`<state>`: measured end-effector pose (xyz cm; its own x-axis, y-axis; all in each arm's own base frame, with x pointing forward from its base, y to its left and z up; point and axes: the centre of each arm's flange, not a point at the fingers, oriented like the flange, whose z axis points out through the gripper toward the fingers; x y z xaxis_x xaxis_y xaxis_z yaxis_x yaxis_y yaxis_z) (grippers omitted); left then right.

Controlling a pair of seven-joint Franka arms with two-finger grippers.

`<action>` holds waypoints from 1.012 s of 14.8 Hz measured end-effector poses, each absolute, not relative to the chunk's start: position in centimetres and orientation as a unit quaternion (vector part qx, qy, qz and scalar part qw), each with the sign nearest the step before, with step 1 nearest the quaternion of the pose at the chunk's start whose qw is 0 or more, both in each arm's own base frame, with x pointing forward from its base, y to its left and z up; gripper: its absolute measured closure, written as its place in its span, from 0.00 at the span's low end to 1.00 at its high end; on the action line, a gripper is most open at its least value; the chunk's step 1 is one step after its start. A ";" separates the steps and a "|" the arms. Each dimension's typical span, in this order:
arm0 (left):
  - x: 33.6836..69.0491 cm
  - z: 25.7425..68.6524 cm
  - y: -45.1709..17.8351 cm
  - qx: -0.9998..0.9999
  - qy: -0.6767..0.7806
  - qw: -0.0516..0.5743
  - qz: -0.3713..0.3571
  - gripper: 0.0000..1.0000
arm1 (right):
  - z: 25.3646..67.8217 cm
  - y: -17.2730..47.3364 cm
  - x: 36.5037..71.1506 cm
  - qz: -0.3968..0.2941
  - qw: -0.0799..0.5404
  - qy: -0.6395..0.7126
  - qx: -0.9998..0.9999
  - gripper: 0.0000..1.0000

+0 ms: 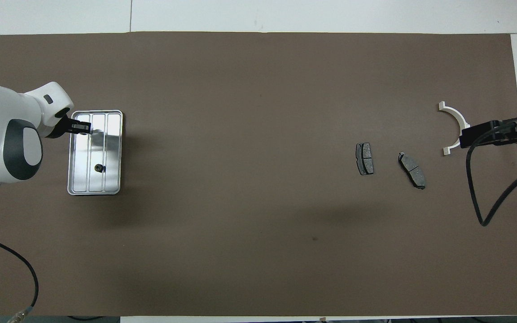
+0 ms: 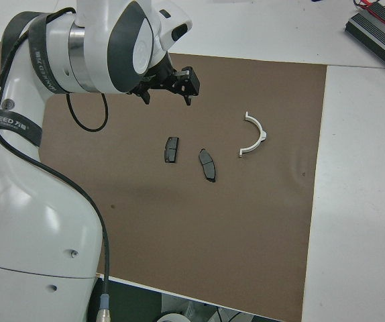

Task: Pick bearing gear from pile to tray
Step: 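Lower the gear into the tray and open the left gripper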

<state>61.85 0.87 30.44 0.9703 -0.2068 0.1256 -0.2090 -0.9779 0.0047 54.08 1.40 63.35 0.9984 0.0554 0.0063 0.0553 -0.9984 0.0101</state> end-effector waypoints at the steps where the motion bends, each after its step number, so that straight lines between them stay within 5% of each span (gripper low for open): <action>1: 61.6 30.1 0.3 0.993 -0.103 0.010 0.061 0.65 | 63.3 1.4 54.1 0.003 0.005 0.028 1.000 0.00; 15: 61.5 29.9 -0.6 0.993 -0.104 0.011 0.061 0.65 | 63.3 1.4 54.1 0.003 0.005 0.028 1.000 0.00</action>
<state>61.45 -0.65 29.90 0.9709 -0.2056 0.1227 -0.2082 -0.9781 0.0084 54.08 1.41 63.35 0.9984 0.0555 0.0063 0.0554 -0.9984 0.0101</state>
